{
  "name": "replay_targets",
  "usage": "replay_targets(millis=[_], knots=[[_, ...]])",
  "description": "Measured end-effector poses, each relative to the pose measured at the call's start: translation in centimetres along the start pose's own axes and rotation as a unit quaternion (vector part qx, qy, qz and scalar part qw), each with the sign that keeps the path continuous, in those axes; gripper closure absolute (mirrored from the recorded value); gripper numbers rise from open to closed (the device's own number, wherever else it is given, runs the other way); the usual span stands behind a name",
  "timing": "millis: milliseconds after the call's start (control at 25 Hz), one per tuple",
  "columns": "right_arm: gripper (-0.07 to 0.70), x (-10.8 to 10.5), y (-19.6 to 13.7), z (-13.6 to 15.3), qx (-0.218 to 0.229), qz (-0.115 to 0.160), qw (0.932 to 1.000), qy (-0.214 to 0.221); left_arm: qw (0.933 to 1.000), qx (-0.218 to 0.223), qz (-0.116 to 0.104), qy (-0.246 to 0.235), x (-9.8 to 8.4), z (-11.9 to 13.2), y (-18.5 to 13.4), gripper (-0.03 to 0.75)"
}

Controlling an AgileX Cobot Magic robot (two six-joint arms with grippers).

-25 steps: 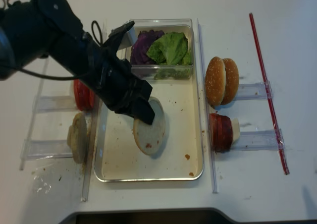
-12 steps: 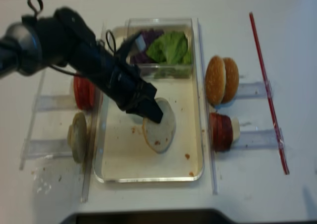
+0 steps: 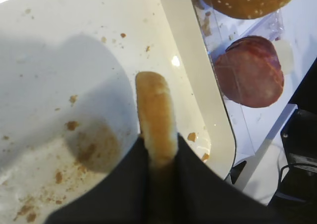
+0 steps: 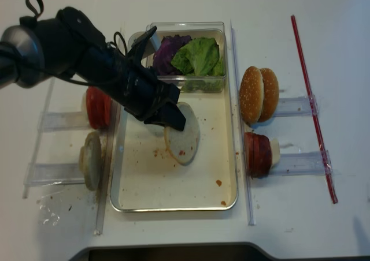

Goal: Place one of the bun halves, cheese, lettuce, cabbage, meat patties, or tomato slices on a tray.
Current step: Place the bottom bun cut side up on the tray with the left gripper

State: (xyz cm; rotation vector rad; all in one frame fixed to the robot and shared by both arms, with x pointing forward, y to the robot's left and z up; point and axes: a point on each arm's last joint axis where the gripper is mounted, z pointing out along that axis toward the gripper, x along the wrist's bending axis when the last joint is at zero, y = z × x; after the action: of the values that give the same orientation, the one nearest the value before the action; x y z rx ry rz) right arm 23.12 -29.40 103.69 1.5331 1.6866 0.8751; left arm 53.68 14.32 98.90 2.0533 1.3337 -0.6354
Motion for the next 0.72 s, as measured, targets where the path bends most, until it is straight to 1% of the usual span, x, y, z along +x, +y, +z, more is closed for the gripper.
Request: replay_targets(millis=[280, 440, 720], knots=[[-0.062, 0.0, 0.0, 0.0, 0.000, 0.000, 1.0000, 0.000, 0.9994, 0.025, -0.023, -0.006, 1.2, 1.3, -0.1, 0.661], [-0.062, 0.0, 0.0, 0.0, 0.000, 0.000, 1.0000, 0.000, 0.9994, 0.025, -0.023, -0.006, 1.2, 1.3, -0.1, 0.661], [-0.062, 0.0, 0.0, 0.0, 0.000, 0.000, 1.0000, 0.000, 0.9990, 0.025, -0.037, -0.006, 1.2, 1.3, -0.1, 0.661]])
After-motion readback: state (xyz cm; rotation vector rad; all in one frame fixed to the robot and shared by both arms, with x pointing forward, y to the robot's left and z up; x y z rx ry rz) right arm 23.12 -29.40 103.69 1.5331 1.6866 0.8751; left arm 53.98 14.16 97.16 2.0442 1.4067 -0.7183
